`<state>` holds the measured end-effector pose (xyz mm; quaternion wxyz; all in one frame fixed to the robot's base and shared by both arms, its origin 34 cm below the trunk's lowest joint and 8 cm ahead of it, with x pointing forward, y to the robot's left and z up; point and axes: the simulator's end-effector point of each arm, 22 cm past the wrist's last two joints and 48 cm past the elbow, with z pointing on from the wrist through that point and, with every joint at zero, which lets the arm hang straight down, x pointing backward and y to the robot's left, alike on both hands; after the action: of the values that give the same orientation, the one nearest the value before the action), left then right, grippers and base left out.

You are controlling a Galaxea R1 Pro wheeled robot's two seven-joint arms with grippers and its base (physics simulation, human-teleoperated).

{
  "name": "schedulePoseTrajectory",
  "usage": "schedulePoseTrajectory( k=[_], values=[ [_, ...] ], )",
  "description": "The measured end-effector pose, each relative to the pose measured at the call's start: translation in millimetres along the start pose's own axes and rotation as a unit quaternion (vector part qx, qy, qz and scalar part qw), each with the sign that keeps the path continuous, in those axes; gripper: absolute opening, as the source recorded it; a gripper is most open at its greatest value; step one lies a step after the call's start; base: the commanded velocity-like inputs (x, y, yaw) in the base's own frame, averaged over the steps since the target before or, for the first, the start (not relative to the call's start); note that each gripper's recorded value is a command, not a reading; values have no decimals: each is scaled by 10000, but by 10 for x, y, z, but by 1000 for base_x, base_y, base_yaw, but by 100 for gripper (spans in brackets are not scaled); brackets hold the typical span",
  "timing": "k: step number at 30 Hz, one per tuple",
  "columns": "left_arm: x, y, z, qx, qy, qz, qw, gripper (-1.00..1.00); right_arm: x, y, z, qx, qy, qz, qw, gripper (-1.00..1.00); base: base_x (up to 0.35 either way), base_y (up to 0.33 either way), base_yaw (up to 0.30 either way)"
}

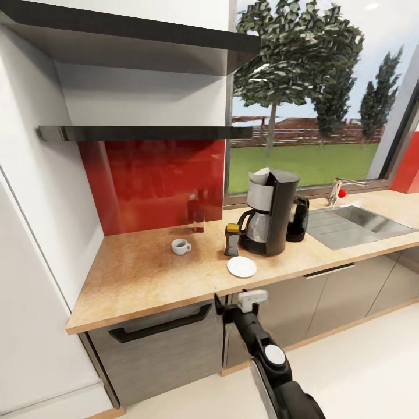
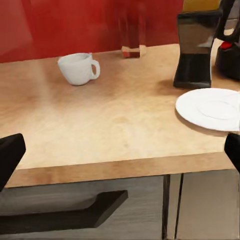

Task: Set up a coffee station on the kitchen countertop: keep the coffee maker on the countertop, move the bottle of coffee from the kitchen shelf to the counter next to the coffee maker, place a paper coffee filter on top of the coffee maker, put the saucer next to the coffee maker with the coffee cup on the saucer, and place the electric kettle next to the coffee maker.

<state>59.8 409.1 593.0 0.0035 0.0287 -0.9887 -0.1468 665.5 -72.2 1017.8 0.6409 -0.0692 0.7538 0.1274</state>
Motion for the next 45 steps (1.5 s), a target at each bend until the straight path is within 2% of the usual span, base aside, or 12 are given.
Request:
schedulePoseTrajectory(
  k=[2,4,6,15,17,24,34,45],
  values=[
    [69,27,-6,-13,43,20,10000,100,-208,-61,153,79,41,-3,10000,100,0,0,0],
    [130,49,-13,-24,80,33,10000,100,-407,-162,321,249,210,146,9994,100,0,0,0],
    [169,60,-17,-28,105,42,9999,100,-455,-271,447,464,581,242,9969,100,0,0,0],
    [225,53,-26,-19,142,57,9999,100,-349,-483,582,893,1363,68,9866,100,11,0,0],
    [230,48,-27,-18,148,51,9999,100,-320,-422,580,863,1539,-63,9843,100,182,92,0],
    [242,44,-29,-21,164,47,9999,100,-319,-303,578,768,1614,-227,9836,100,250,188,0],
    [252,50,-29,-25,174,49,9998,100,-319,-294,578,761,1618,-233,9836,100,261,207,0],
    [364,23,-49,0,246,68,9997,100,-273,-292,579,749,1675,-233,9827,100,291,19,0]
  ],
)
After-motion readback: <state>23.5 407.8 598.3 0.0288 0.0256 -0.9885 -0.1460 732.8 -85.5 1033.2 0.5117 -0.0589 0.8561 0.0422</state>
